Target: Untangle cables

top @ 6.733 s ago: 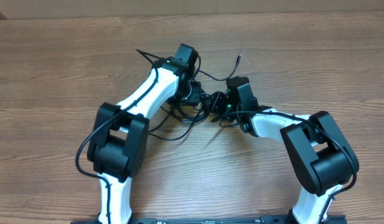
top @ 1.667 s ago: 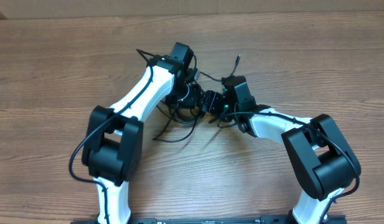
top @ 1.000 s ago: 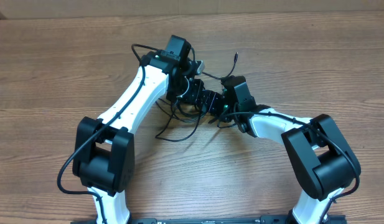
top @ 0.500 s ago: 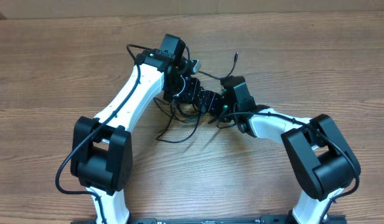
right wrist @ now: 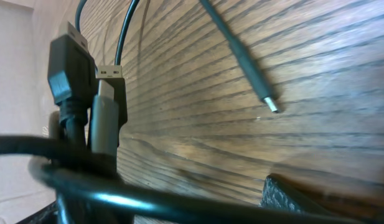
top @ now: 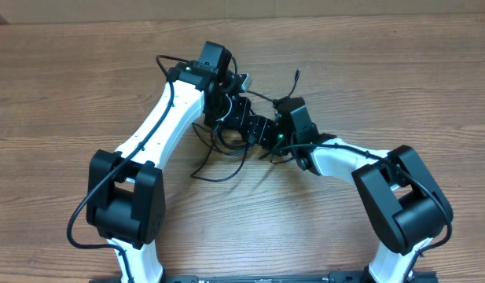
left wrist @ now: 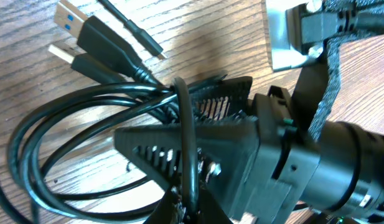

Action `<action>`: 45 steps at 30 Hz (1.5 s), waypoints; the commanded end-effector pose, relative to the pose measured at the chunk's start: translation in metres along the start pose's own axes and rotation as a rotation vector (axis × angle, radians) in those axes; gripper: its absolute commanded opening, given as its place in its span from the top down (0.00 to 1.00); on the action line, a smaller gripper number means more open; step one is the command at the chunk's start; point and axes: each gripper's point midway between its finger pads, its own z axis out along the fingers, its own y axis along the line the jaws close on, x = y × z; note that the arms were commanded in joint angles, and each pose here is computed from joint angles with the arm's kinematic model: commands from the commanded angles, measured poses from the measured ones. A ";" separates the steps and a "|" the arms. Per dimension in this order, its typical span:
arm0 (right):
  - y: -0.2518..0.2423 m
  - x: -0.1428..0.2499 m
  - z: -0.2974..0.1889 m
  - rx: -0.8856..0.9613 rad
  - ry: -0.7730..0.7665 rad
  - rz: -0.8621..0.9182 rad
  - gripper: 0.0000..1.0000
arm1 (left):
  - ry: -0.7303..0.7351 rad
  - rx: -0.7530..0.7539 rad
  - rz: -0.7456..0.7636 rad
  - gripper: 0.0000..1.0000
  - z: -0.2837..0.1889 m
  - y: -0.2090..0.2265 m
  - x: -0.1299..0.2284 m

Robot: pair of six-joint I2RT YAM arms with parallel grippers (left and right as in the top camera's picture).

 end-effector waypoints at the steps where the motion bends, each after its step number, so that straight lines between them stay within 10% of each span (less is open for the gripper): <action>1: -0.025 0.018 0.010 0.091 0.015 0.000 0.24 | -0.062 0.084 0.053 0.96 -0.024 -0.024 -0.011; 45: -0.046 -0.005 0.006 0.217 -0.128 -0.008 0.28 | -0.060 0.156 0.051 0.96 -0.032 -0.024 -0.011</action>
